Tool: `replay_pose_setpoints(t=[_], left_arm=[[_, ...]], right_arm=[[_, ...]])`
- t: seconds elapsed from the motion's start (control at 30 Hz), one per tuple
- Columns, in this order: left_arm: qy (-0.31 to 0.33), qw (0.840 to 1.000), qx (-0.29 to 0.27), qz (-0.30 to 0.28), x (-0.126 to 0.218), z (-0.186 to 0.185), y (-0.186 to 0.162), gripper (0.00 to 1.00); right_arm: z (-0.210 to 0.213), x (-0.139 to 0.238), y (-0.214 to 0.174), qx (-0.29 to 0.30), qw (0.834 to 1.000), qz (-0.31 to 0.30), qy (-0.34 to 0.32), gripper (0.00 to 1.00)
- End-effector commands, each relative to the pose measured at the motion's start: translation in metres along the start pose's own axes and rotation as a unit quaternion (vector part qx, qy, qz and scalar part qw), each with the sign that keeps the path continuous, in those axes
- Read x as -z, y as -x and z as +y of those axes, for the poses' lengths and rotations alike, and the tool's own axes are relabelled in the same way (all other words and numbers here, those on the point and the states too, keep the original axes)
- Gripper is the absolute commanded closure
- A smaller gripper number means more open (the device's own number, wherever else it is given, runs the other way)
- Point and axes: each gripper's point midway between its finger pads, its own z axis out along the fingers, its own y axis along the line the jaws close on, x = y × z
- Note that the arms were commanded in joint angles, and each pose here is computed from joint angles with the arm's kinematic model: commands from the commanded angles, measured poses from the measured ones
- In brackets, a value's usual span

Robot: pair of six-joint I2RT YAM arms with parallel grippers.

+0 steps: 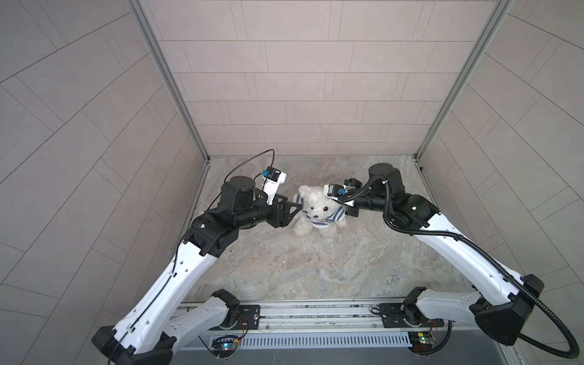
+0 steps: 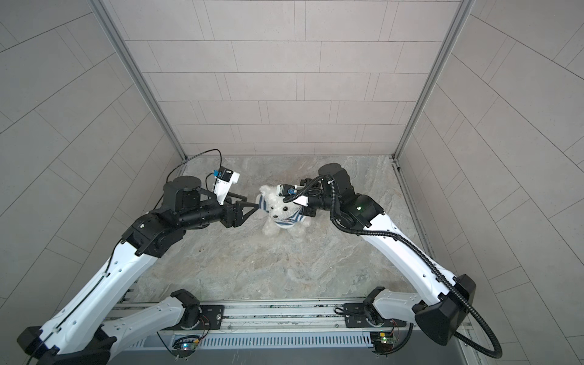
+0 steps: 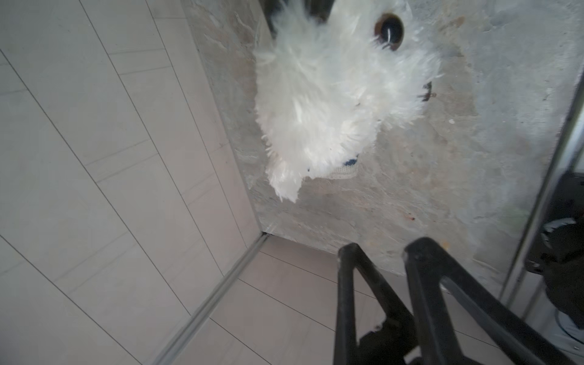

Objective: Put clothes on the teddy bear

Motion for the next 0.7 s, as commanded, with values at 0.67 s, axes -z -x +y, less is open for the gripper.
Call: replay_pose_setpoints(t=[0.67], left_arm=[[-0.037, 0.928, 0.371, -0.018, -0.035, 0.059, -0.125, 0.32]], right_arm=[[0.133, -0.079, -0.041, 0.077, 0.992, 0.061, -0.082, 1.00]])
